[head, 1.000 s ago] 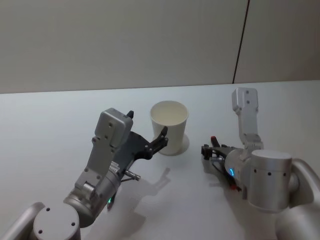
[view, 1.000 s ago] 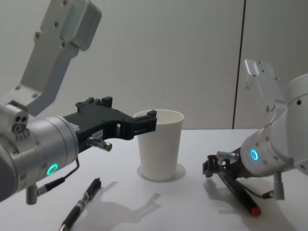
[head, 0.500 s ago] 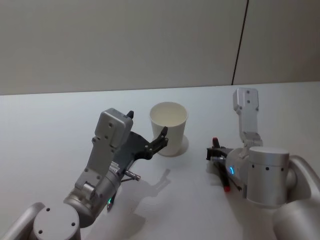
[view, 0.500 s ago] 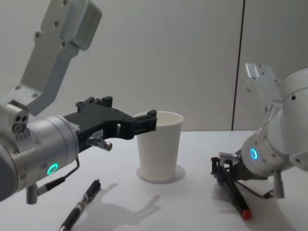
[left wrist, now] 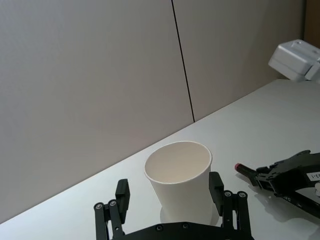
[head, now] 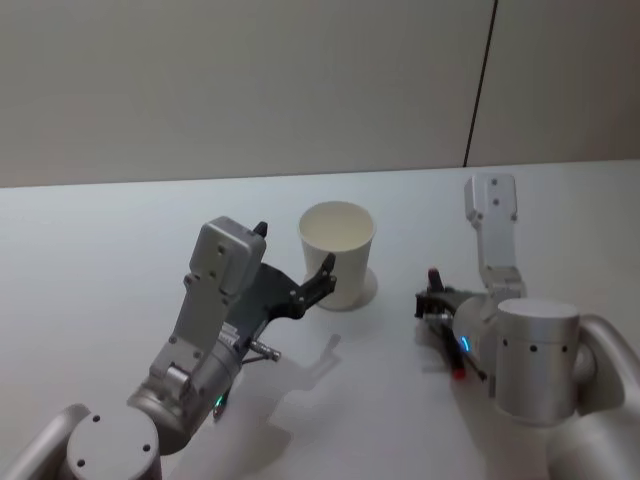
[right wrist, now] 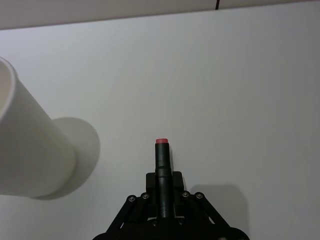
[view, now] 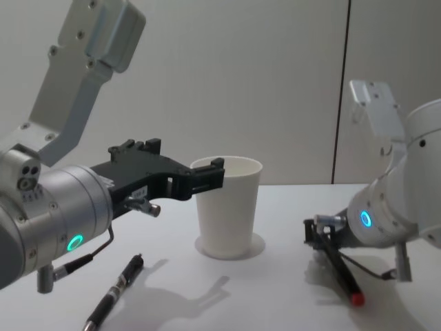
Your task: Place the pen into the pen holder.
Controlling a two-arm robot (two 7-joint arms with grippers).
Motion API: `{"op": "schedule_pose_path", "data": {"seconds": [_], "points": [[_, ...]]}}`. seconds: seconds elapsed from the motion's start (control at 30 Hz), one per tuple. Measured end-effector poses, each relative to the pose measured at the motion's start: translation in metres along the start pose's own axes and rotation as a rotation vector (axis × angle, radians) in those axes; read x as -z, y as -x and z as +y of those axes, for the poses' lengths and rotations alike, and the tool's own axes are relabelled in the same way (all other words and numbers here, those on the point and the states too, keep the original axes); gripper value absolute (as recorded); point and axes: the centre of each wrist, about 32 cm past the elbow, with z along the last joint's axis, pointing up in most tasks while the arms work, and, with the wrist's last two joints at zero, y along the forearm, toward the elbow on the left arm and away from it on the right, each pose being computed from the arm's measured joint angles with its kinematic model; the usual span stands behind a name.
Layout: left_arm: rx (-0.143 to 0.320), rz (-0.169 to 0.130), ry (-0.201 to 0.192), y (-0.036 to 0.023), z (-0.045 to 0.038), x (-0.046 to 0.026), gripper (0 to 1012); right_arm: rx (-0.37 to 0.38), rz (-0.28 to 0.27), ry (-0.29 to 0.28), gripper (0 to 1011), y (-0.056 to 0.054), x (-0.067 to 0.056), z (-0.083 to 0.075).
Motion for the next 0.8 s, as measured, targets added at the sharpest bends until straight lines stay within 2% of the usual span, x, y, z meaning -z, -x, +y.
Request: {"op": "schedule_pose_path", "data": {"seconds": [0.27, 0.3, 0.4, 0.43, 0.5, 0.6, 0.67, 0.7, 0.8], "points": [[0.000, 0.000, 0.000, 0.0000, 0.0000, 0.0000, 1009, -0.027, -0.045, -0.109, 172, 0.002, -0.001, -0.010], [0.000, 0.000, 0.000, 0.0000, 0.0000, 0.0000, 1010, -0.027, -0.045, -0.109, 172, 0.002, -0.001, -0.010], [0.000, 0.000, 0.000, 0.0000, 0.0000, 0.0000, 1009, -0.045, -0.067, -0.163, 172, 0.001, -0.001, -0.014], [0.000, 0.000, 0.000, 0.0000, 0.0000, 0.0000, 1009, -0.045, -0.067, -0.163, 172, 0.001, -0.001, -0.014], [0.000, 0.000, 0.000, 0.0000, 0.0000, 0.0000, 1009, -0.066, -0.087, -0.211, 172, 0.001, -0.001, -0.017], [0.000, 0.000, 0.000, 0.0000, 0.0000, 0.0000, 1009, -0.081, -0.101, -0.243, 172, 0.000, -0.001, -0.019], [0.000, 0.000, 0.000, 0.0000, 0.0000, 0.0000, 1009, -0.107, -0.121, -0.290, 172, -0.001, 0.000, -0.022], [0.000, 0.000, 0.000, 0.0000, 0.0000, 0.0000, 1009, -0.107, -0.121, -0.290, 172, -0.001, 0.000, -0.022], [0.000, 0.000, 0.000, 0.0000, 0.0000, 0.0000, 1009, -0.142, -0.148, -0.349, 172, -0.003, 0.000, -0.024]]}}
